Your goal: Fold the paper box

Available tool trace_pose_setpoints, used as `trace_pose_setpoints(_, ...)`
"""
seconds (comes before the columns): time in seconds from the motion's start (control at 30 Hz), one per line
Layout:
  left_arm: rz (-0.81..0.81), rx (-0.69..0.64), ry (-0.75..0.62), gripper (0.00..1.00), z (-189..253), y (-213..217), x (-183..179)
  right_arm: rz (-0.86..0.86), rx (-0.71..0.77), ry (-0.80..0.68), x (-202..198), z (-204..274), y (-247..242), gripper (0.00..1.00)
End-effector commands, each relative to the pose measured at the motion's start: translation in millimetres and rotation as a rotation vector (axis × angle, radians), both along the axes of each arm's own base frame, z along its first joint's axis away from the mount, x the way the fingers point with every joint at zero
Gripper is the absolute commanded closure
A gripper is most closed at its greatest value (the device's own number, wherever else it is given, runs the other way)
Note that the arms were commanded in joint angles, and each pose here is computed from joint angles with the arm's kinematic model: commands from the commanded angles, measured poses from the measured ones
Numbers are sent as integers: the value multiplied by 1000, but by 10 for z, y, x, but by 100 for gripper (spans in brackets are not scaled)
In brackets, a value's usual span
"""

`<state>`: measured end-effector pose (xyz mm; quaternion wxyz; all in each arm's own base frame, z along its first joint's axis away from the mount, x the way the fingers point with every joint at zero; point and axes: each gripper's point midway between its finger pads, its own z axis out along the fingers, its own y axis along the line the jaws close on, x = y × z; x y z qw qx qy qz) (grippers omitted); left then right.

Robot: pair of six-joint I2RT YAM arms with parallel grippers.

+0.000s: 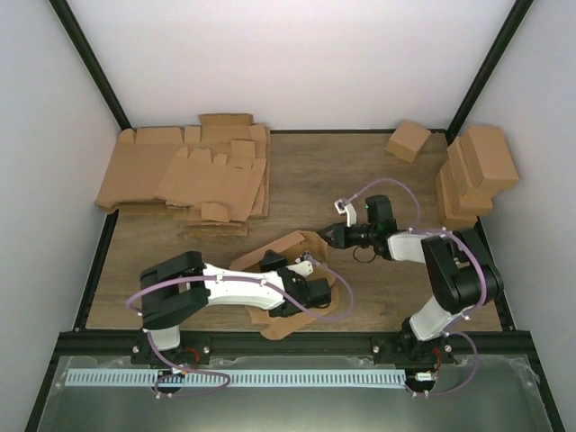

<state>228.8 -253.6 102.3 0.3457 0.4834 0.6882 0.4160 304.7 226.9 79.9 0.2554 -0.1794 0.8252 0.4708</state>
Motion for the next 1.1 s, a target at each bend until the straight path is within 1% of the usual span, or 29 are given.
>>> trace_pose_setpoints(0.0,-2,-14,-21,96,23,-65,-21,-49,13,-57,-57,171,-49,72)
trace_pose_setpoints(0.1,-2,-42,-20,96,76,-78,-29,-71,-3,-69,-126,192,-106,72)
trace_pose_setpoints(0.37,-15,-136,9,96,235,-121,-79,-18,5,-90,-412,301,-54,71)
trace_pose_setpoints(0.63,-29,-178,30,96,318,-150,-117,-12,-19,-65,-555,184,-64,70)
trace_pose_setpoints(0.83,-47,-162,38,96,263,-157,-181,-30,-21,-107,-682,174,-84,67)
trace_pose_setpoints(0.93,-49,-155,39,96,234,-159,-197,-55,-19,-141,-722,218,-96,61)
trace_pose_setpoints(1.07,-49,-147,39,96,212,-142,-203,-82,10,-193,-804,254,-96,57)
